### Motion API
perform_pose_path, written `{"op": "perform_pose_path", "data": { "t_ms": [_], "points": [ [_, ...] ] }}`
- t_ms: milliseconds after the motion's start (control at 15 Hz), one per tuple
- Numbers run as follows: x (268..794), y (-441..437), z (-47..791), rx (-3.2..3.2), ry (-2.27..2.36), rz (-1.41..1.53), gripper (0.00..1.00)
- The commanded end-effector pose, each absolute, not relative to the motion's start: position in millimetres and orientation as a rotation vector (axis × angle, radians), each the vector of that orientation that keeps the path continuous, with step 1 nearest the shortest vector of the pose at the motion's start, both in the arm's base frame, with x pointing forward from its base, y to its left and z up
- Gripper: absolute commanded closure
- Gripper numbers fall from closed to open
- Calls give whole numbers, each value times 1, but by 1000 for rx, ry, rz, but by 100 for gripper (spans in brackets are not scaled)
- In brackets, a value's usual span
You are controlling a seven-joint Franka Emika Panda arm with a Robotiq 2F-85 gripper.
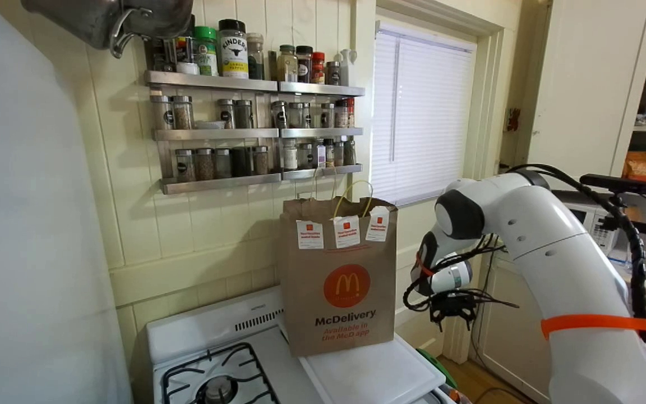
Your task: Put the red packet into the bin
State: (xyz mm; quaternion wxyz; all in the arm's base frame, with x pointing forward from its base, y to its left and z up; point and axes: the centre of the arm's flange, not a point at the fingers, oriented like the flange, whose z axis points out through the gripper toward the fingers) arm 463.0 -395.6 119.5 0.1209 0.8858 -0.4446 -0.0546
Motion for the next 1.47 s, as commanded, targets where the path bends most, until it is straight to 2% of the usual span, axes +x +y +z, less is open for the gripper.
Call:
{"op": "perform_pose_path", "data": {
  "t_ms": [0, 667, 1400],
  "points": [
    [446, -385, 147, 2636, -1219, -235, 0],
    [430, -351, 181, 2724, -997, -435, 0],
    [414, -307, 222, 2926, -787, -298, 0]
  ]
}}
